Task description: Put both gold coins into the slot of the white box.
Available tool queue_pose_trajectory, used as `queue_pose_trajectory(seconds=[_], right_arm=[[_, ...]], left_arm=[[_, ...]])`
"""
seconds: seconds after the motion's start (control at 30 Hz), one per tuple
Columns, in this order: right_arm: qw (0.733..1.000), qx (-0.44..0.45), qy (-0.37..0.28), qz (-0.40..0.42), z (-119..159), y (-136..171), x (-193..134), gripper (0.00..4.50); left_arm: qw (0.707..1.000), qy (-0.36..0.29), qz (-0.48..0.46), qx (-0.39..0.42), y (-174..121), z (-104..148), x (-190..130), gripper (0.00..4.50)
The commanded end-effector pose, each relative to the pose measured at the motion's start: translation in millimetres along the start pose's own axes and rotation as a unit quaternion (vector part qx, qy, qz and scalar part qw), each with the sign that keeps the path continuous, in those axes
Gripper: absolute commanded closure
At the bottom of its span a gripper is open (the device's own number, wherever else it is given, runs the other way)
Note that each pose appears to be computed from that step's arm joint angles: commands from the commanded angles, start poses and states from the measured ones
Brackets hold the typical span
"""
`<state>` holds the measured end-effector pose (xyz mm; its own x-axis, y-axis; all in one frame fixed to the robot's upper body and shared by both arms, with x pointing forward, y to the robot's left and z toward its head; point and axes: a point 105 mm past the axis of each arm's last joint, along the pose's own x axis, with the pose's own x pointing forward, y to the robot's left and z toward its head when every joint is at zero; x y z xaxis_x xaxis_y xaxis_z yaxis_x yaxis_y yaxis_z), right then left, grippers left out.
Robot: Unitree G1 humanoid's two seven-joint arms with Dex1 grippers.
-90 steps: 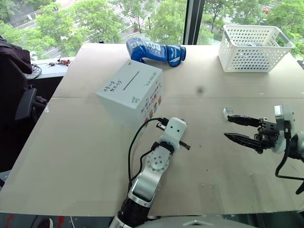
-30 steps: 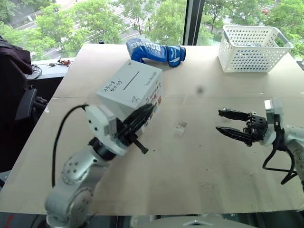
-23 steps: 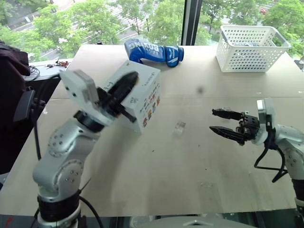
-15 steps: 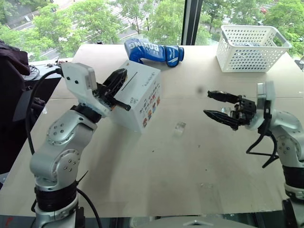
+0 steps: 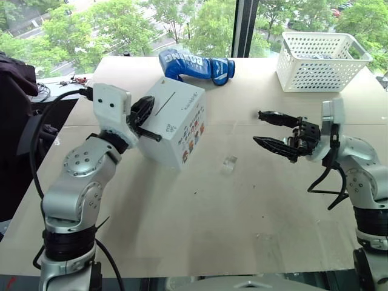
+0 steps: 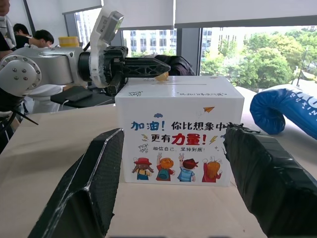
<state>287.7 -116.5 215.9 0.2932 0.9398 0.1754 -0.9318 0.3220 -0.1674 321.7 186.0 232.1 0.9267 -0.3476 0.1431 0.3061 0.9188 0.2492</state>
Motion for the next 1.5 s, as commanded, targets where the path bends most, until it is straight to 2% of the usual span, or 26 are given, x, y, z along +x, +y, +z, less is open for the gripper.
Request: queue_pose_trajectory(seconds=[0.03, 0.17, 0.33, 0.9, 1.3, 1.5], right_arm=[[0.999, -0.034, -0.013, -0.005, 15.3, -2.7, -1.7, 1.0], [0.999, -0.037, -0.009, -0.006, 16.1, -4.2, -3.7, 1.0], [0.999, -0.04, -0.009, -0.004, 17.4, -3.6, -3.6, 1.0], [0.999, -0.047, -0.001, -0.015, 19.7, -5.5, -8.8, 1.0], [0.999, -0.044, -0.004, -0.016, 18.9, -6.7, -8.7, 1.0], [0.999, -0.044, -0.005, -0.013, 19.3, -7.2, -7.0, 1.0]], left_arm=[[1.0, 0.002, -0.005, 0.019, 0.6, 2.1, 4.2, 4.43], [0.999, 0.017, -0.019, 0.022, -5.5, -2.8, 8.6, 4.43], [0.999, 0.007, -0.03, 0.013, -15.3, 3.6, 14.0, 4.43], [0.998, 0.032, -0.042, 0.032, -29.1, 12.8, 33.9, 4.43], [0.998, 0.058, 0.005, 0.002, -25.9, 14.7, 38.6, 4.43], [0.997, 0.069, 0.007, -0.021, -38.6, 10.4, 43.3, 4.43]])
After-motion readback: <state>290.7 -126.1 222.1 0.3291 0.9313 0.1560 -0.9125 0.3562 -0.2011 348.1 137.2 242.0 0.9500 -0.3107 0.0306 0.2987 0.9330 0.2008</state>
